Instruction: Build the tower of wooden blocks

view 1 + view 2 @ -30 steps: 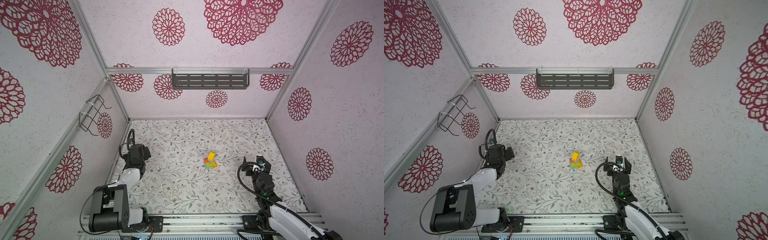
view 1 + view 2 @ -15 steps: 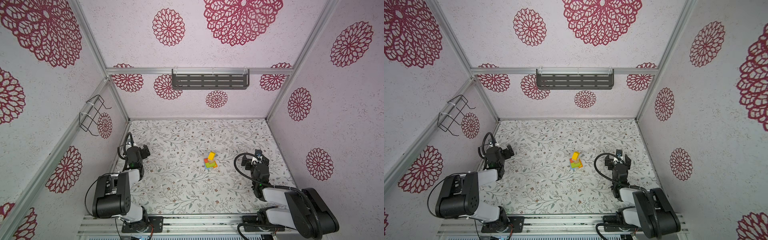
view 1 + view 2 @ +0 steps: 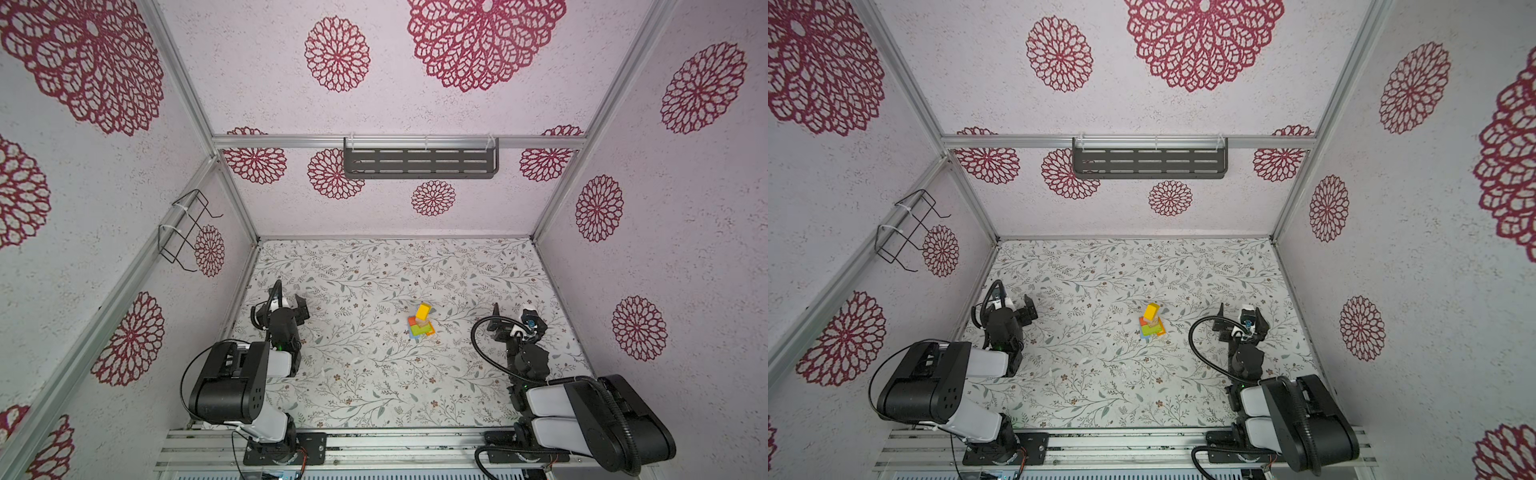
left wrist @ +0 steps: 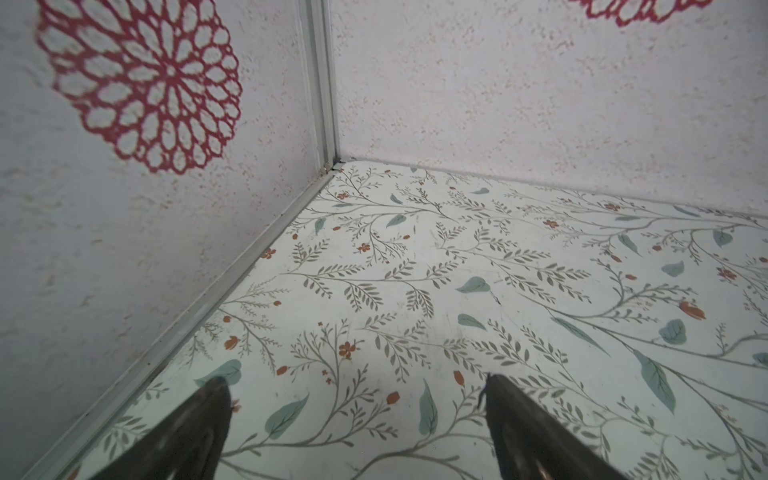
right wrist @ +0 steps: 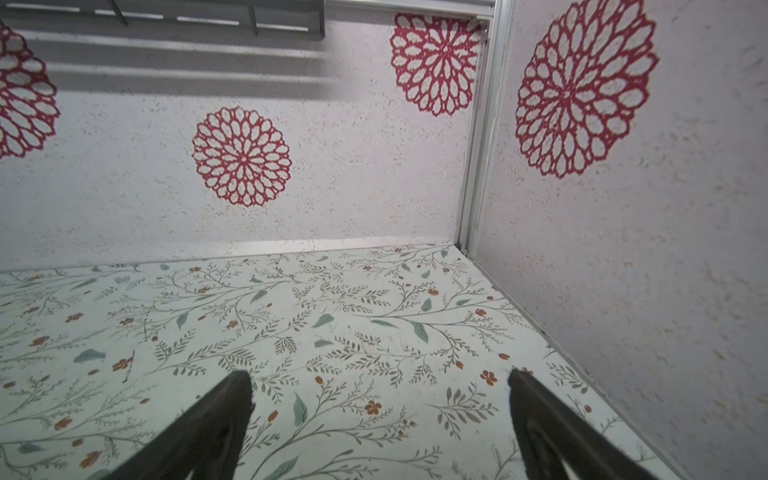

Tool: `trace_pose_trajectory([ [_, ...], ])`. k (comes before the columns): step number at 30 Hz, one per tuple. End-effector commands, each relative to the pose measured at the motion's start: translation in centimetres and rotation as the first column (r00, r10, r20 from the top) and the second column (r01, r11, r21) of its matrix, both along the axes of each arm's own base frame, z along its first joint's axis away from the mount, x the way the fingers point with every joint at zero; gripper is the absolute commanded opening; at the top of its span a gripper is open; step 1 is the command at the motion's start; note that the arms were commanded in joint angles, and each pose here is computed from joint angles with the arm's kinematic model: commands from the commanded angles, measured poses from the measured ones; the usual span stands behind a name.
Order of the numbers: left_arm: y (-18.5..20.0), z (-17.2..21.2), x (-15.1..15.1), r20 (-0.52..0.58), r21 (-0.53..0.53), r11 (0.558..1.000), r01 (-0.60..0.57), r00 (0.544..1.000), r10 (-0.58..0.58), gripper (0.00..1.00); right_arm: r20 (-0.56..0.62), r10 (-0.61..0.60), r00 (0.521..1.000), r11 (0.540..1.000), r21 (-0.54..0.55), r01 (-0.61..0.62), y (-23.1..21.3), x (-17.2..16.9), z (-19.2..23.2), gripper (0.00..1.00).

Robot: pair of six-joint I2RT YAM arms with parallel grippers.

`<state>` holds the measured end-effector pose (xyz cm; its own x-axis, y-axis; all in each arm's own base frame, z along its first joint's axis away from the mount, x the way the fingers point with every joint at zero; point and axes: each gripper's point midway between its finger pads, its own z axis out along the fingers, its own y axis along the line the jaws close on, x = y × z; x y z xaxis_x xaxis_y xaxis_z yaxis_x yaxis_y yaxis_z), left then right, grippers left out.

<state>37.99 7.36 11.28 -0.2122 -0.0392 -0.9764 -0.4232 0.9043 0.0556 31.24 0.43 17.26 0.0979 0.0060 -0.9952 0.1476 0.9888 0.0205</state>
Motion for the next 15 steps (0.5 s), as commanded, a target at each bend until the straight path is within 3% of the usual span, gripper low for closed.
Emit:
trace_pose_trajectory([
  [1,0.6,1.8,0.1,0.067,0.037,0.999,-0.036,0.997,0.034,0.97,-0.011,0.013,1.000,1.000,0.010,-0.013,-0.3,-1.9,-1.2,0.99],
  [8,1.0,1.2,1.3,0.006,-0.018,1.000,0.010,1.000,-0.010,0.97,-0.128,0.097,0.987,0.994,-0.046,-0.104,1.9,0.9,-2.1,0.99],
  [13,1.1,1.1,1.5,0.003,-0.027,1.000,0.017,1.000,-0.017,0.97,-0.079,0.126,0.989,0.989,-0.072,-0.132,2.4,-0.5,-1.7,0.99],
  [15,1.2,1.0,1.6,-0.002,-0.035,0.999,0.023,1.000,-0.023,0.97,-0.024,0.089,0.996,0.994,-0.058,-0.090,1.5,-2.2,-1.5,0.99],
])
